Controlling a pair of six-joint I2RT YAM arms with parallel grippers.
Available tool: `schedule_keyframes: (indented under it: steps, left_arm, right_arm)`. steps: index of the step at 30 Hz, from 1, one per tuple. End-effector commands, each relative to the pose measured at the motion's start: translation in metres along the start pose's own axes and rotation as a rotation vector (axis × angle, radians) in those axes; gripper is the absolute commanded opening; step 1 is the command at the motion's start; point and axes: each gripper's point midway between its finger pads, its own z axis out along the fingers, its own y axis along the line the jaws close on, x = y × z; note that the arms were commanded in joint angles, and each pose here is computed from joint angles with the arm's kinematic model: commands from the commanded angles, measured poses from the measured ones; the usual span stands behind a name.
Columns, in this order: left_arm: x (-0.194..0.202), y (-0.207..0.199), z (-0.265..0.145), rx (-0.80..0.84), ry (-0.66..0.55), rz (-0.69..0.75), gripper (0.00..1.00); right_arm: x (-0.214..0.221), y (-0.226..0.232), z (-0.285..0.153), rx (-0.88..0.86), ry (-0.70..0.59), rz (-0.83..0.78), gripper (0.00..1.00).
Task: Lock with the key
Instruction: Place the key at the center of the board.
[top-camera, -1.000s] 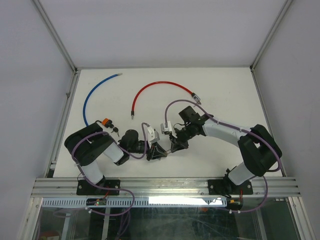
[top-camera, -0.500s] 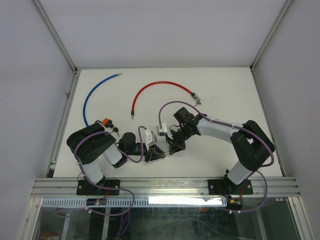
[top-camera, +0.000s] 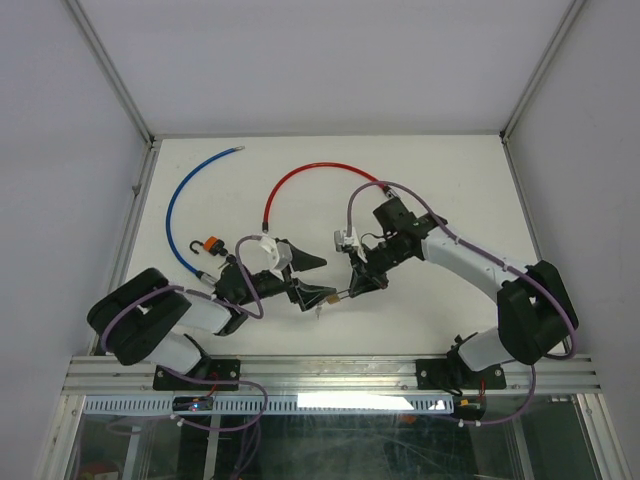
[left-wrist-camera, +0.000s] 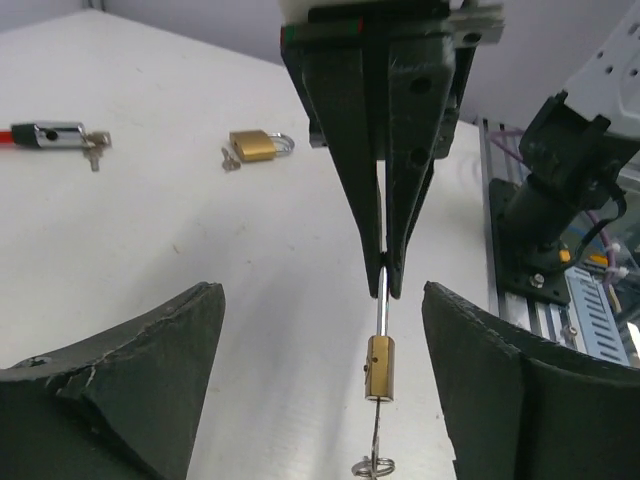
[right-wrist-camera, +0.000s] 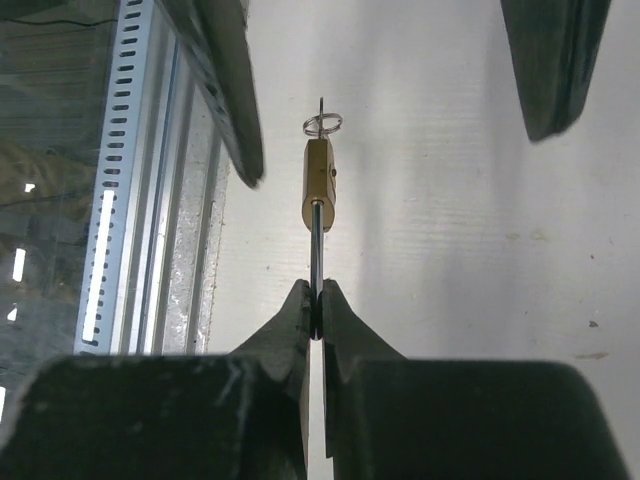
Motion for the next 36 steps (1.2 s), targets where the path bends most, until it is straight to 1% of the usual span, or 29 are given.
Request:
schedule_keyframes:
  steps: [1, 3, 6, 8, 9, 14, 19, 25, 36]
  left_arm:
    - [-0.038, -0.003, -0.01, -0.053, -0.103, -0.026, 0.83]
    - [-0.041, -0.002, -0.013, -0.077, -0.09, -0.043, 0.86]
    - [-0.044, -0.002, -0.018, -0.106, -0.078, -0.06, 0.93]
    - [-0.047, -0.004, -0.021, -0.112, -0.088, -0.076, 0.98]
    - [-0.051, -0.006, -0.023, -0.109, -0.1, -0.085, 0.99]
    - [-0.057, -0.011, -0.023, -0.1, -0.116, -0.163, 0.99]
    - [-0.057, -0.006, -0.022, -0.139, -0.12, -0.258, 0.99]
    - [-0.058, -0.01, -0.025, -0.121, -0.152, -0.295, 0.99]
    - [-0.058, -0.014, -0.026, -0.102, -0.154, -0.321, 0.99]
  right_arm:
    - [-0.024, 0.012, -0.019, -0.032, -0.072, -0.047, 0.0]
    - [-0.025, 0.01, -0.026, -0.023, -0.077, -0.038, 0.0]
    - [-0.023, 0.009, -0.032, -0.021, -0.077, -0.026, 0.0]
    - [-0.025, 0.009, -0.035, -0.017, -0.083, -0.022, 0.0]
    - [-0.025, 0.01, -0.037, -0.017, -0.086, -0.022, 0.0]
    - [-0.027, 0.01, -0.045, -0.007, -0.109, -0.02, 0.0]
    - [-0.028, 0.009, -0.05, 0.005, -0.124, -0.016, 0.0]
    - [-0.029, 0.008, -0.053, 0.011, -0.136, -0.014, 0.0]
    - [-0.029, 0.008, -0.053, 0.012, -0.141, -0.01, 0.0]
